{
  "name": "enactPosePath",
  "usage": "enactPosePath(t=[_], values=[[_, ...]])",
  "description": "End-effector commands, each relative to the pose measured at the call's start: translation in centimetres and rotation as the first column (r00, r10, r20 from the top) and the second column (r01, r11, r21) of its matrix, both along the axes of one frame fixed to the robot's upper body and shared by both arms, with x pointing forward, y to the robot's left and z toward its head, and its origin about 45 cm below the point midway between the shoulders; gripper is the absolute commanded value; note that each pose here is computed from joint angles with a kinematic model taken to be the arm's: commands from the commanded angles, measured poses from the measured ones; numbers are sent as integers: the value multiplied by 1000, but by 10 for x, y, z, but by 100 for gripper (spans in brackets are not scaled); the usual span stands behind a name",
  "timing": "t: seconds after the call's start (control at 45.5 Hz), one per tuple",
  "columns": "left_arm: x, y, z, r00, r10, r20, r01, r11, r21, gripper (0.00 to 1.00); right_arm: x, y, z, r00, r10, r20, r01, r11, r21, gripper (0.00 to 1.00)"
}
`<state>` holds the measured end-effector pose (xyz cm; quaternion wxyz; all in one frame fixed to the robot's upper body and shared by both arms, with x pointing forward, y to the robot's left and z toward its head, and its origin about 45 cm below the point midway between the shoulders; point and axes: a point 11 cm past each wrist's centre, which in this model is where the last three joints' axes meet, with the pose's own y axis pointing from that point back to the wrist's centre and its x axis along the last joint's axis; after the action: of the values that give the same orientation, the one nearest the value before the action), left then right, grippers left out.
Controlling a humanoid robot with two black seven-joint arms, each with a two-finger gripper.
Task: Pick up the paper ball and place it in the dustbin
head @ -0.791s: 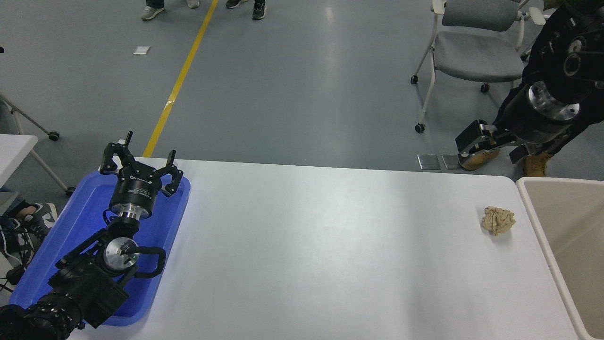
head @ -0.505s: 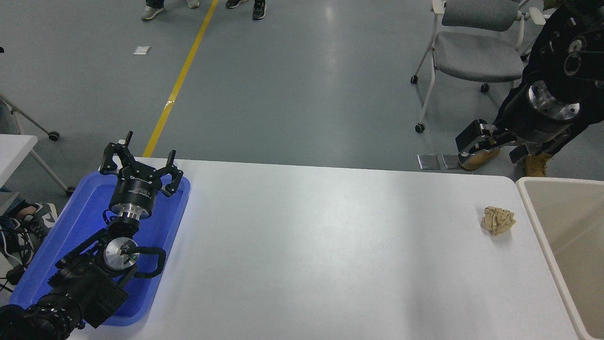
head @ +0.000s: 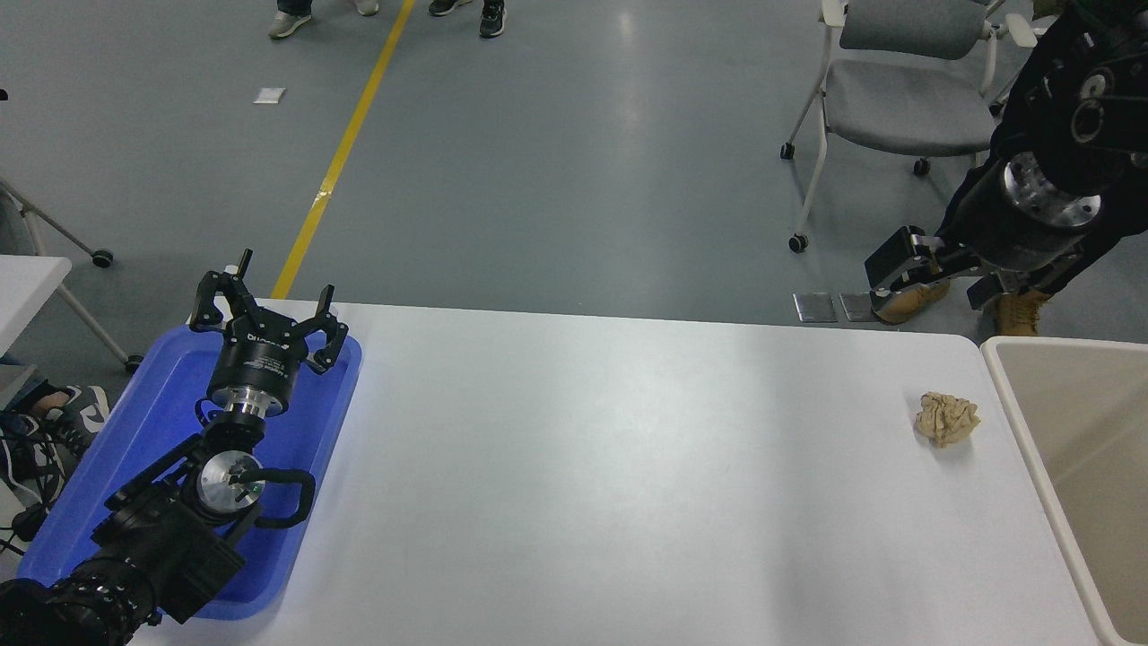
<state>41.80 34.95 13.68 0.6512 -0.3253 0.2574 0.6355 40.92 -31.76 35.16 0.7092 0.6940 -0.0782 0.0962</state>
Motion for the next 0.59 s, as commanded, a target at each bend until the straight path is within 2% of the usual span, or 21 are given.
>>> enactPosePath(t=[0.0,0.571], values=[[0,0,0,1000,0,0,0,1000,0,100,1,1,0,1000,1,1,-1,1000,2,100],[0,0,0,1000,0,0,0,1000,0,100,1,2,-4,1000,5,-5,-5,1000,-5,100]])
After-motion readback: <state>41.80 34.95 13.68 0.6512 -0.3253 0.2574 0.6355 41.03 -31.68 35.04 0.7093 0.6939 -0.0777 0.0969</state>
